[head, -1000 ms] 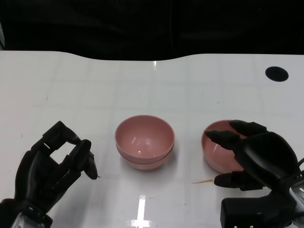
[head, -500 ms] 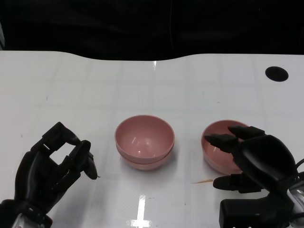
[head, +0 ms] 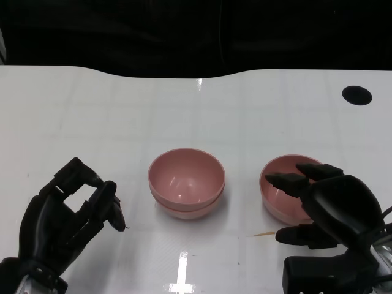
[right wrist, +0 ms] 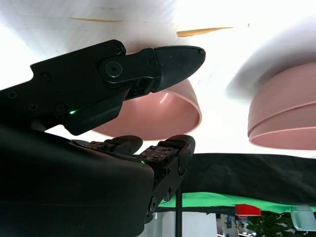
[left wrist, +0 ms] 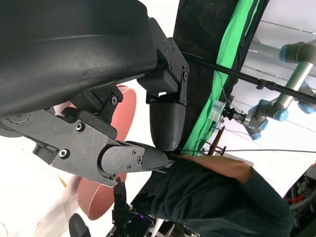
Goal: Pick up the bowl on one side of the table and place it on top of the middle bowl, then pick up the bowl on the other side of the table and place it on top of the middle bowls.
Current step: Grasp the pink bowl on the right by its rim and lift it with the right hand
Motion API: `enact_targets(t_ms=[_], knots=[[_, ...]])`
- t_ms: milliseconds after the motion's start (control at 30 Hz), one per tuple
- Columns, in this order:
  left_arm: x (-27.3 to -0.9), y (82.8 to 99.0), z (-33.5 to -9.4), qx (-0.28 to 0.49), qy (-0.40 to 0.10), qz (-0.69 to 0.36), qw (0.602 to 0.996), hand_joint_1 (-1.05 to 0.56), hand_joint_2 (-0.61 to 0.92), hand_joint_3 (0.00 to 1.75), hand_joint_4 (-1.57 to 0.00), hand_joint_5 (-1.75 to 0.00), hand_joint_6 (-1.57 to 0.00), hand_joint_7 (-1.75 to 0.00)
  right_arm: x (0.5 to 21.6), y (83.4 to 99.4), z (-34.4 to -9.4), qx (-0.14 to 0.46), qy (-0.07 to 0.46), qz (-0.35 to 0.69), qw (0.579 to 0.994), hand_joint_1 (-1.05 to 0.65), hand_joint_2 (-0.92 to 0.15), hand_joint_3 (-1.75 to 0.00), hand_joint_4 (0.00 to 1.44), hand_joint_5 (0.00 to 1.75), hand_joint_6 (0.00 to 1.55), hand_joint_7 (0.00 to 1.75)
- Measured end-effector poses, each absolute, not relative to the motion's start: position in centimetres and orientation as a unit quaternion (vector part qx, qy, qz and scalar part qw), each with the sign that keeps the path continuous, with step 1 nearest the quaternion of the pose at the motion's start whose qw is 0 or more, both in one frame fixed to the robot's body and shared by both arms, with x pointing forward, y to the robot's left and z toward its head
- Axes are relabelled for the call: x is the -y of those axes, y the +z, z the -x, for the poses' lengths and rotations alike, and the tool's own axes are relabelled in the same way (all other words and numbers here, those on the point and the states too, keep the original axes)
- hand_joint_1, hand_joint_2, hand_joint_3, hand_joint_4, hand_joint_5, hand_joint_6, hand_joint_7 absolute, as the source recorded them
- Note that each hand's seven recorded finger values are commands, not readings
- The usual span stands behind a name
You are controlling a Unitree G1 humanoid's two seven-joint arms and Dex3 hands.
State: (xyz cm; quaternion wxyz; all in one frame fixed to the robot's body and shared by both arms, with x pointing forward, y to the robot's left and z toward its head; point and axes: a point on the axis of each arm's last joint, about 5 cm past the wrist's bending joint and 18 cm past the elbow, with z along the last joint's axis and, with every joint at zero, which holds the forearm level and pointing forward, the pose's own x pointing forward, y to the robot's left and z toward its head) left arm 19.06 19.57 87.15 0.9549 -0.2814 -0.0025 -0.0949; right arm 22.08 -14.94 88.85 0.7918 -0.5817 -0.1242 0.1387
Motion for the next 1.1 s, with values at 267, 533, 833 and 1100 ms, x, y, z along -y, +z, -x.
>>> enact_targets(t_ms=[267, 533, 833, 1100], knots=[[-19.58, 87.15, -19.06, 0.002, -0.095, 0.279, 0.956, -0.23, 0.82, 0.49, -0.93, -1.75, -0.65, -1.75, 15.09, 88.78, -22.1, 0.124, 0.13, 0.583, 0.792, -0.81, -0.92, -0.21, 0.46, 0.03, 0.52, 0.02], [-19.58, 87.06, -19.05, -0.001, -0.094, 0.278, 0.956, -0.23, 0.82, 0.48, -0.92, -1.75, -0.64, -1.75, 15.25, 88.51, -22.09, 0.12, 0.126, 0.585, 0.792, -0.8, -0.92, -0.22, 0.47, 0.03, 0.53, 0.02], [-19.59, 87.0, -19.04, -0.001, -0.094, 0.279, 0.956, -0.23, 0.82, 0.46, -0.92, -1.75, -0.64, -1.75, 15.28, 88.5, -22.1, 0.117, 0.124, 0.586, 0.792, -0.79, -0.92, -0.23, 0.49, 0.03, 0.54, 0.02], [-19.61, 86.97, -19.03, -0.001, -0.094, 0.279, 0.956, -0.22, 0.83, 0.45, -0.92, -1.75, -0.64, -1.75, 15.32, 88.31, -22.08, 0.111, 0.126, 0.587, 0.792, -0.79, -0.92, -0.25, 0.5, 0.03, 0.56, 0.02]])
